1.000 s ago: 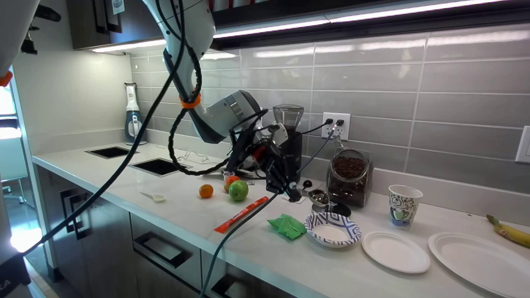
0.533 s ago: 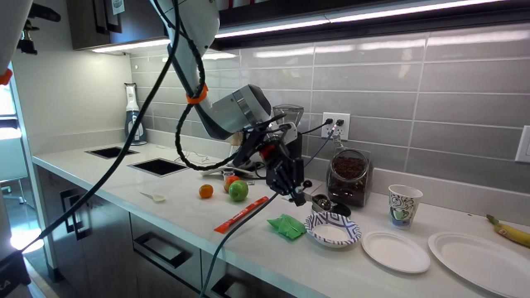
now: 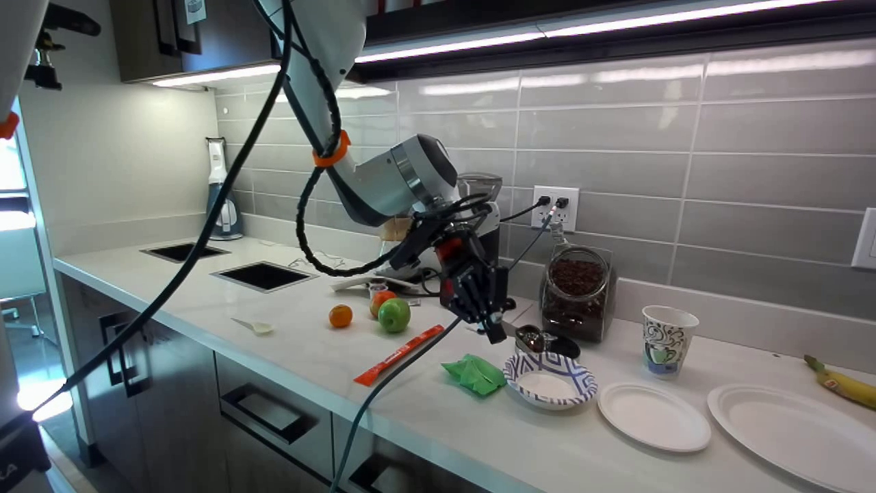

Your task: Pick up the spoon and scoop some of the contents in the jar and pour them in the bowl

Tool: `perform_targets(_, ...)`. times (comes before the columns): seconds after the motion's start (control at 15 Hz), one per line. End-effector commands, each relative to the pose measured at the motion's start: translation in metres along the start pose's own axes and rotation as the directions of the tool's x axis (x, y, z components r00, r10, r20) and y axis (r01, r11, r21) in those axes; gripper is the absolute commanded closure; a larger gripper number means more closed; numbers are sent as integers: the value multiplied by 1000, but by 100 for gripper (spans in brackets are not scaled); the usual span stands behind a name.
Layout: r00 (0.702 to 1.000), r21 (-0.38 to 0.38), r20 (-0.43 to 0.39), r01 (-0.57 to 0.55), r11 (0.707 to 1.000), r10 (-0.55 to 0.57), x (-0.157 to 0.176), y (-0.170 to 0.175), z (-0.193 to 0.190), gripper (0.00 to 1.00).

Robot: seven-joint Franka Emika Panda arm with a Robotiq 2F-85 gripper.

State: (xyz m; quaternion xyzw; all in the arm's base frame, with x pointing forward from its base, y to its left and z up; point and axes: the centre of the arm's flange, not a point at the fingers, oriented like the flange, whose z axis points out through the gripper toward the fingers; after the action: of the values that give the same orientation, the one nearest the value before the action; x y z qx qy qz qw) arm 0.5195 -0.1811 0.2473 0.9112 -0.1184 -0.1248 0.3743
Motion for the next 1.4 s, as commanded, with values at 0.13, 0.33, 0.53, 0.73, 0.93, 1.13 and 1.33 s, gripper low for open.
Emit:
perform_targets(0.13,999,110,-34,34,993,-30,4,19,5,99)
perform_targets(0.33,998,165,-42,62,984,-56,8,27,12,99)
perform_targets(0.53,997,222,-48,73,972,-64,9,35,18,99)
perform_targets(0.73,996,282,-58,78,956,-64,9,44,24,99)
perform_targets(0.93,995,329,-75,84,941,-62,8,50,27,99)
perform_targets(1.13,995,373,-79,81,924,-55,7,58,32,99)
perform_targets(1.33,996,418,-76,71,906,-44,5,65,36,99)
